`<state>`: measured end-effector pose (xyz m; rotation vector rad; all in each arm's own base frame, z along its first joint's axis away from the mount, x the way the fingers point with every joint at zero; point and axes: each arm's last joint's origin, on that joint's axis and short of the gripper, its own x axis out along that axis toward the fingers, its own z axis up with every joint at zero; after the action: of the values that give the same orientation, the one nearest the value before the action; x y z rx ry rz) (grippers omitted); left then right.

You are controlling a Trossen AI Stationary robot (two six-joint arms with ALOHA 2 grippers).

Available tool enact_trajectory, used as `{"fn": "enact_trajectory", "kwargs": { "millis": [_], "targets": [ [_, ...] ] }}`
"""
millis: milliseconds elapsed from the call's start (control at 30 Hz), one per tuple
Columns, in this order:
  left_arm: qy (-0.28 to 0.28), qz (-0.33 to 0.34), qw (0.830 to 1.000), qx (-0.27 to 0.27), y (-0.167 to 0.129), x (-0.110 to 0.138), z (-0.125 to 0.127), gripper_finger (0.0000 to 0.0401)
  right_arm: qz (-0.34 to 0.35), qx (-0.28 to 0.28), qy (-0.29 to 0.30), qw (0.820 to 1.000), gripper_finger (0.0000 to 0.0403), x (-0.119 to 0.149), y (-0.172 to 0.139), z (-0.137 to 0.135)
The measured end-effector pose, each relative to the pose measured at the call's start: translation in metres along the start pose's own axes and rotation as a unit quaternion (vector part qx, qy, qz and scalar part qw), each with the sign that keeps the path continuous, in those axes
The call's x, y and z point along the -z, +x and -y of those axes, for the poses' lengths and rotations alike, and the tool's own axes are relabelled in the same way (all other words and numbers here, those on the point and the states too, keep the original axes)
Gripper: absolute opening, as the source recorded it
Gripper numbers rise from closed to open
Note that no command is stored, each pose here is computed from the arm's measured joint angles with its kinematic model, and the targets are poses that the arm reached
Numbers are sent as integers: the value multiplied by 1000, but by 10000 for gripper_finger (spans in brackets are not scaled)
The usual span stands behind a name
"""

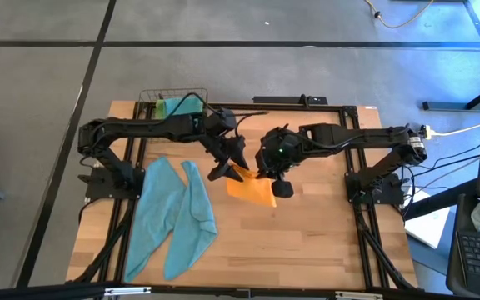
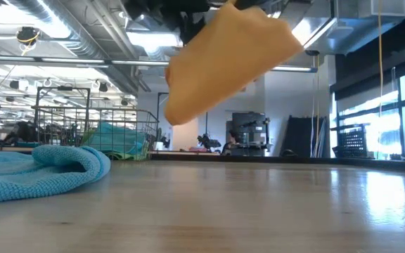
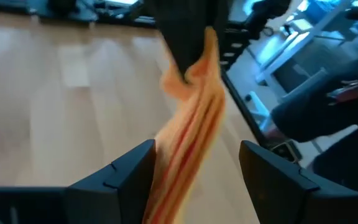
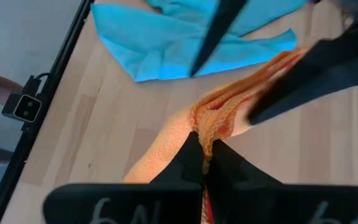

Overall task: Fold microfiber towels
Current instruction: Put the folded orange microfiber cloth into the wire basket

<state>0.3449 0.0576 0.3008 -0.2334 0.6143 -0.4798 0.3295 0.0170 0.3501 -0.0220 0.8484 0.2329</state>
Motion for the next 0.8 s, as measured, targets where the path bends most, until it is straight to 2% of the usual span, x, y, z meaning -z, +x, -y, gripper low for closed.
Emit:
{"fn": "enact_trajectory", "kwargs": {
  "millis": [167,367,467,567,733,800],
  "targets": [
    [7,3,1000,2,6,-1,0,225,1,4,1,1000,3,0,0,0],
    [10,-12,998,-55,17,2,1,222,1,12,2,1000,3,0,0,1],
    [15,-17,997,-73,21,2,4,205,-1,20,5,1000,3,0,0,1],
    [20,-22,996,-83,23,-1,10,158,-2,24,6,1000,3,0,0,2],
    [24,-20,996,-80,24,-9,20,26,0,41,9,999,19,0,-1,5],
    [15,-29,995,-92,22,-12,23,11,-2,60,6,998,25,0,-1,6]
  ]
}}
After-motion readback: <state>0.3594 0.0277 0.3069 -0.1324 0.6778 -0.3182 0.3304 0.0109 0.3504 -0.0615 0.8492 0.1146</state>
